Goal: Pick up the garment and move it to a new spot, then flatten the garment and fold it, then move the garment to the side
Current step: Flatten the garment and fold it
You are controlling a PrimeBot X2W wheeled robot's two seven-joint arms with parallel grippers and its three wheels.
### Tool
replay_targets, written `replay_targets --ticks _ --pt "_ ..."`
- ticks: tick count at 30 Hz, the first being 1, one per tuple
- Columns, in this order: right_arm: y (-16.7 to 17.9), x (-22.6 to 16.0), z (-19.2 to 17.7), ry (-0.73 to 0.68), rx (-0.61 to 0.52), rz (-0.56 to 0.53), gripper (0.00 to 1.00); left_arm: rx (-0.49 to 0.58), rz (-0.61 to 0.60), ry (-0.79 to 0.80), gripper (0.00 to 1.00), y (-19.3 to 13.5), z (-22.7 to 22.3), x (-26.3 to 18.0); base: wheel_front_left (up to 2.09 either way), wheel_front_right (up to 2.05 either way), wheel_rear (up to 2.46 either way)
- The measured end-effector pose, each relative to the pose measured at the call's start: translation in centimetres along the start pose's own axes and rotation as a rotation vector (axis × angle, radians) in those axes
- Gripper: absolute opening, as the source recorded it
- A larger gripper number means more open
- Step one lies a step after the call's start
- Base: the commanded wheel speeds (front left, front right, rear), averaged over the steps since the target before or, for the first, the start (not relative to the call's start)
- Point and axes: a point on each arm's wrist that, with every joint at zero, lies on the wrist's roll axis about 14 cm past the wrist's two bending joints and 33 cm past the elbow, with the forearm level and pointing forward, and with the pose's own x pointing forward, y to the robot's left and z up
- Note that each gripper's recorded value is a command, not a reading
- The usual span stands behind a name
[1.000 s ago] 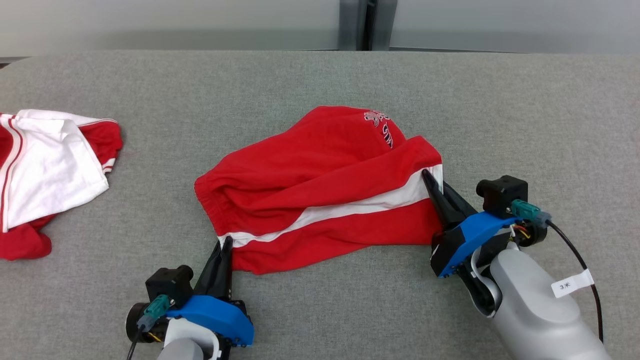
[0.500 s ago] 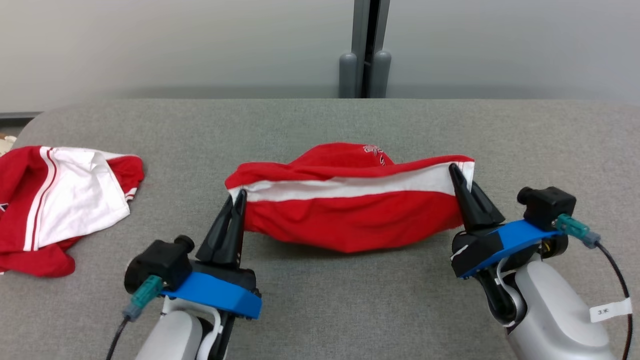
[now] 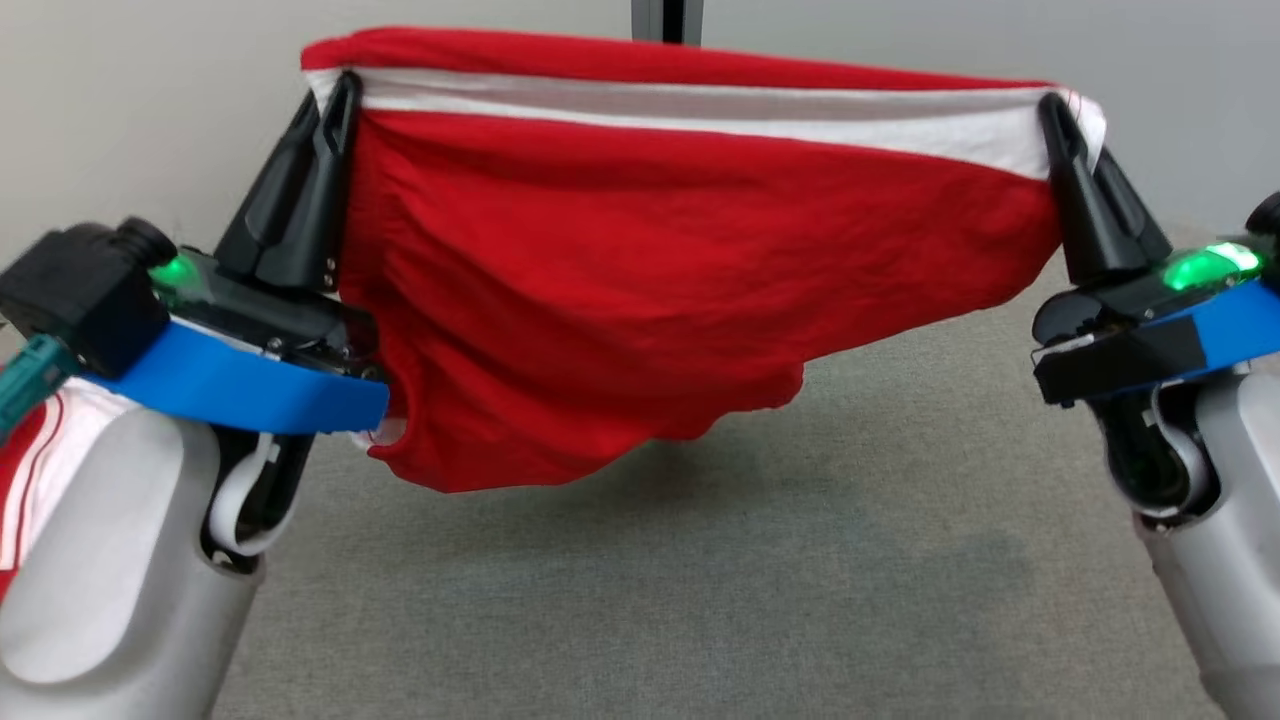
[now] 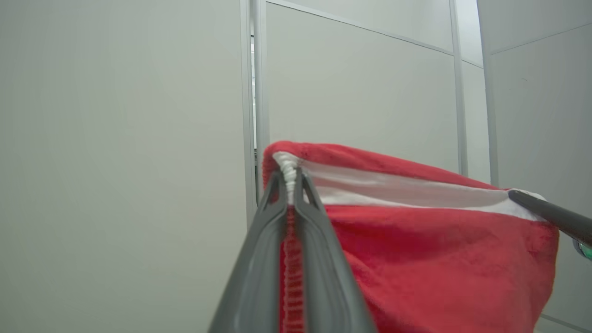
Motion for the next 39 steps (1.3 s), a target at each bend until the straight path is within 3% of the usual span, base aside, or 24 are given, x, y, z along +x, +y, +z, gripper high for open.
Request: replay_targets --ticks 9,17,22,28,33,39 --pt "-2.6 3.5 -1.8 0.098 -0.141 0.008 0.00 -0.039 -0.030 0.127 0.00 1.4 -5.6 4.4 0.00 0.00 0.00" --pt "-5.5 9.8 0.7 -0.027 -0.301 -0.039 0.00 -0.028 -0.070 0.014 0.00 1.5 -6.1 11.1 0.00 0.00 0.00" --pt "-4.5 10.1 1.7 -0.086 -0.301 -0.036 0.00 -0.079 -0.028 0.053 0.00 2.1 -8.2 10.3 0.00 0.00 0.00" --pt "-4.6 2.2 -6.9 0.154 -0.253 -0.052 0.00 -0.175 0.061 0.301 0.00 0.8 -16.2 1.0 0.00 0.00 0.00" --pt "-6.0 -7.1 -13.0 0.360 -0.124 -0.183 0.00 -0.281 0.107 0.530 0.00 -3.4 -21.5 -8.8 0.00 0.00 0.00" --pt "-5.1 -14.0 -15.1 0.453 -0.026 -0.281 0.00 -0.367 0.195 0.614 0.00 -6.1 -22.2 -14.9 0.00 0.00 0.00"
